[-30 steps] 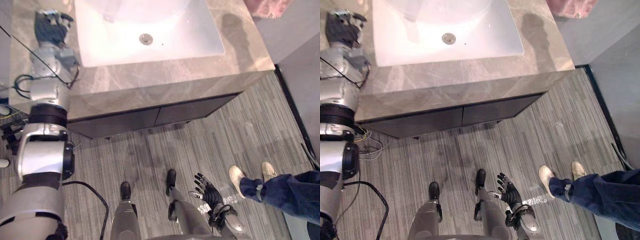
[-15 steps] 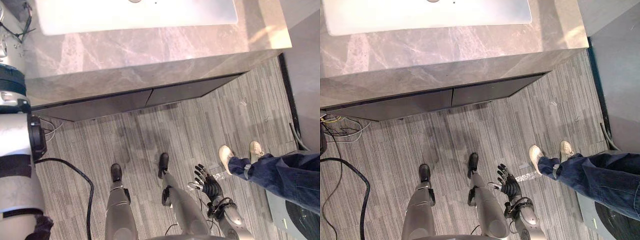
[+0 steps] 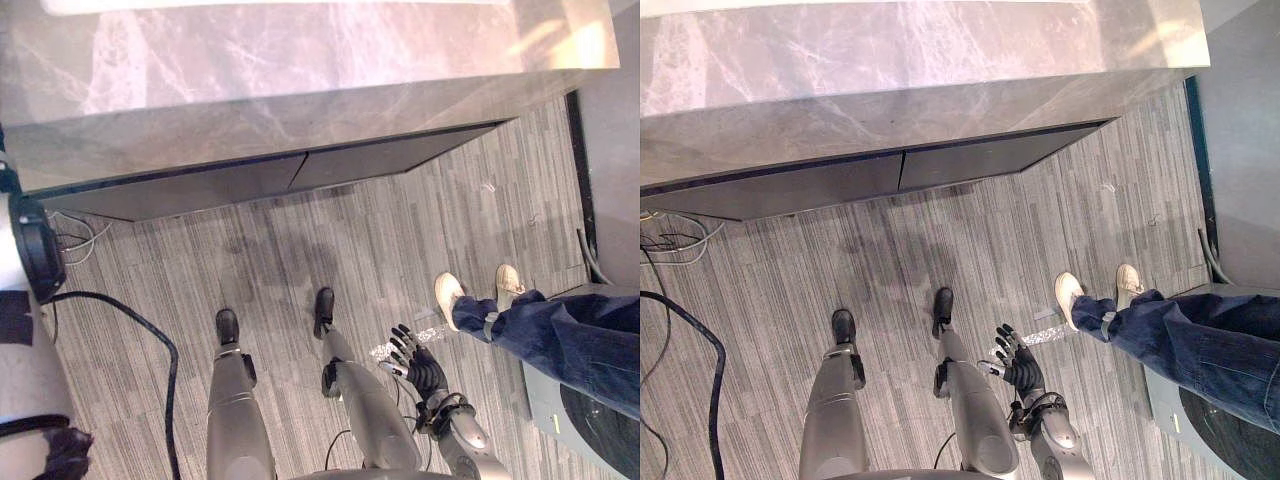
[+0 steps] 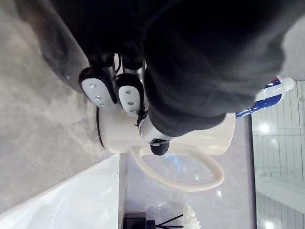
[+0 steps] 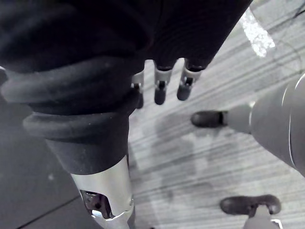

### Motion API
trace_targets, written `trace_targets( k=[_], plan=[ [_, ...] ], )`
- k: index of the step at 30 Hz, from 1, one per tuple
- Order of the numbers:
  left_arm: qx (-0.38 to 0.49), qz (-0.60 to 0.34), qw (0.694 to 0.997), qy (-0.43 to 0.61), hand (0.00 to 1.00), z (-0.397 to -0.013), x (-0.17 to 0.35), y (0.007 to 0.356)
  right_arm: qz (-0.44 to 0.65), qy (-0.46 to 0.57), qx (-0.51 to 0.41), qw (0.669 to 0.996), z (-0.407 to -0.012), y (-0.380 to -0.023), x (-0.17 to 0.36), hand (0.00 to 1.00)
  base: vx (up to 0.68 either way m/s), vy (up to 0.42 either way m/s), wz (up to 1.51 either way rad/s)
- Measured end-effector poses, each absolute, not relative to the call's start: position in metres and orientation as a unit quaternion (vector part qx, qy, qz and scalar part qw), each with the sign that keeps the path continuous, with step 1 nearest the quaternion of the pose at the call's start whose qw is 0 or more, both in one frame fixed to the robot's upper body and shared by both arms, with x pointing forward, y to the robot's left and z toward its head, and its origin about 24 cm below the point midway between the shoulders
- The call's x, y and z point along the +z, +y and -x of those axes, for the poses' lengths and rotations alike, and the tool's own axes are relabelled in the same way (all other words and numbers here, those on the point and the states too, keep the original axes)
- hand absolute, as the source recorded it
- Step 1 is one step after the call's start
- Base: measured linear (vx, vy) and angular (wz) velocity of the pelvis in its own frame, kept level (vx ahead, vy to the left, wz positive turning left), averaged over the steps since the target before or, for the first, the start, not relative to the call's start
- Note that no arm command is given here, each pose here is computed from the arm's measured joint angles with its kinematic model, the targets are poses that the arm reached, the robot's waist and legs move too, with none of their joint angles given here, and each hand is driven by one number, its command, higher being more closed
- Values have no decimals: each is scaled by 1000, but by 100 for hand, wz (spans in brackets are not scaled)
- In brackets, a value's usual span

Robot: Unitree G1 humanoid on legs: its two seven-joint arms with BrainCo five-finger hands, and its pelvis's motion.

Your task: Organize washtable

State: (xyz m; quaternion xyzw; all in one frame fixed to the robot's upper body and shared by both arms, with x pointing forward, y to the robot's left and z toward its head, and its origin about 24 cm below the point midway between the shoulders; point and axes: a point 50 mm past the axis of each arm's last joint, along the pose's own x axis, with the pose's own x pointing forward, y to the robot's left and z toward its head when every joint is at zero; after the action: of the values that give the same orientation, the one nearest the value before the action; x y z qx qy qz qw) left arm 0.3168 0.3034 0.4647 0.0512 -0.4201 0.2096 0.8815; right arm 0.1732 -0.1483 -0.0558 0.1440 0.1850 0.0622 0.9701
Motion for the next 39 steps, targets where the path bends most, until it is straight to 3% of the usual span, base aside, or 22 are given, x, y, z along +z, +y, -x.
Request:
trace_targets(
  k=[15, 25, 31, 34, 36, 39],
  plan=[
    [206, -40, 879, -428, 100, -315, 471, 300, -144, 180, 65, 971, -173, -147, -55, 0, -6, 2, -3],
    [122, -20, 899, -419, 100, -338, 393, 273, -140, 191, 64, 969, -178, -148, -60, 0, 41, -16, 8],
    [23, 72, 949, -306, 100, -325, 219, 217, -140, 215, 9, 967, -171, -166, -70, 0, 27, -2, 22],
    [23, 121, 964, -235, 100, -289, 150, 208, -145, 229, -19, 962, -165, -173, -76, 0, 34, 24, 10],
    [43, 146, 979, -135, 100, -258, 91, 206, -150, 236, -40, 959, -160, -179, -80, 0, 64, 27, 8],
    [47, 176, 983, -30, 100, -224, 42, 197, -155, 238, -72, 956, -153, -191, -82, 0, 52, 27, 13]
  ],
)
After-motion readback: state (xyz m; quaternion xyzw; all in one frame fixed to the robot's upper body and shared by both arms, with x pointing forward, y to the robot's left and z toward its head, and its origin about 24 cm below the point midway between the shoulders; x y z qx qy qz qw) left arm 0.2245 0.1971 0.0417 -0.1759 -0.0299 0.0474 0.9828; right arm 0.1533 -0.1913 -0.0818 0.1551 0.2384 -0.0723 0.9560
